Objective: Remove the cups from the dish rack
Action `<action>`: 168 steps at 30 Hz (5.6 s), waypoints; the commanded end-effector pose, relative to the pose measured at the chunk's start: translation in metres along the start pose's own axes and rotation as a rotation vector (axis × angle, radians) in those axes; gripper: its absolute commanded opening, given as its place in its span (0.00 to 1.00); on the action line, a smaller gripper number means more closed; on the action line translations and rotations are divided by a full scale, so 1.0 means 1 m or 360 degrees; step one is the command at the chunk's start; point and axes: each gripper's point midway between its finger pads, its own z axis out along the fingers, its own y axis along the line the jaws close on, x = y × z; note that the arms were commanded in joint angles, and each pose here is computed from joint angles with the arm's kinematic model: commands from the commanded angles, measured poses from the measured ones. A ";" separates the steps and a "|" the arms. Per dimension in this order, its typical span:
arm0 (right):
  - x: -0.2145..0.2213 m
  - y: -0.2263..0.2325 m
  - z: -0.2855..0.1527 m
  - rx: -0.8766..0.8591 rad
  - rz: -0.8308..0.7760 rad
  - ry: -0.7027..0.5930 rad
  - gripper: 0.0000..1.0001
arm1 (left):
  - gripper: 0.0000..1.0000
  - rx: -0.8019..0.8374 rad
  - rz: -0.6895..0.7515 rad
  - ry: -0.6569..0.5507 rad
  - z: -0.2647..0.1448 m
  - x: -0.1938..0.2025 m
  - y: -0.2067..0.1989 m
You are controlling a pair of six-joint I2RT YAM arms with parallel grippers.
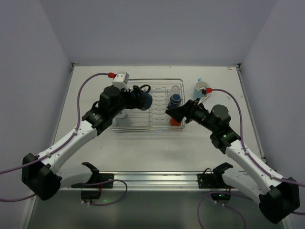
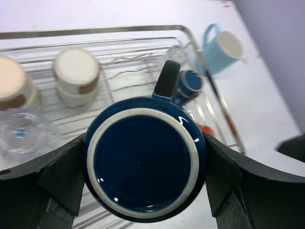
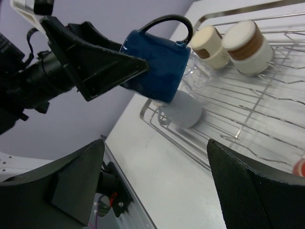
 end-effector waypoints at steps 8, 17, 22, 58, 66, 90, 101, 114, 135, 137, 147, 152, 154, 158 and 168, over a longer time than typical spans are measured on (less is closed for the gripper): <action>-0.007 0.052 0.011 -0.0434 0.0029 -0.0054 0.90 | 0.00 0.0940 -0.0586 -0.0258 -0.065 -0.039 -0.099; 0.002 0.070 0.011 -0.0545 0.0076 -0.0020 0.82 | 0.00 0.1118 -0.0716 -0.0391 -0.089 -0.051 -0.109; 0.010 0.085 0.015 -0.0641 0.0063 0.0023 0.70 | 0.00 0.1165 -0.0826 -0.0400 -0.089 -0.047 -0.112; -0.019 0.017 -0.003 0.0007 -0.0148 -0.0052 0.00 | 1.00 0.0422 0.0022 -0.0238 -0.130 -0.019 -0.041; -0.077 -0.078 -0.053 0.0800 -0.0149 -0.0151 0.00 | 1.00 0.0251 0.0236 -0.0143 -0.138 0.023 -0.001; -0.168 -0.335 -0.080 0.1993 0.0098 -0.0001 0.00 | 1.00 0.0304 0.0340 -0.0091 -0.133 0.054 0.007; -0.153 -0.390 -0.060 0.1948 0.0102 0.0156 0.00 | 1.00 0.0232 0.0349 -0.0038 -0.123 0.059 0.015; -0.155 -0.373 -0.064 0.1919 0.0131 0.0081 0.50 | 1.00 0.0134 0.0350 0.0043 -0.110 0.066 0.027; -0.105 -0.116 -0.074 0.0721 0.0010 -0.0496 0.90 | 1.00 -0.0281 0.0247 0.0092 -0.004 0.001 0.022; -0.088 -0.111 -0.075 0.0682 0.0003 -0.0442 0.96 | 1.00 -0.0294 0.0259 0.0064 0.014 -0.017 0.018; -0.045 -0.077 -0.074 0.0384 -0.0060 -0.0318 0.99 | 1.00 -0.0419 0.0286 0.0191 0.118 -0.018 0.049; -0.042 -0.074 -0.071 0.0340 -0.0063 -0.0289 0.99 | 1.00 -0.0510 0.0335 0.0261 0.141 -0.003 0.067; -0.040 -0.071 -0.070 0.0320 -0.0063 -0.0272 0.99 | 1.00 -0.0559 0.0337 0.0276 0.149 0.001 0.077; -0.038 -0.070 -0.068 0.0304 -0.0065 -0.0252 0.99 | 1.00 -0.0645 0.0347 0.0258 0.154 0.002 0.089; -0.034 -0.065 -0.065 0.0275 -0.0065 -0.0216 0.99 | 1.00 -0.0697 0.0368 0.0352 0.174 0.032 0.111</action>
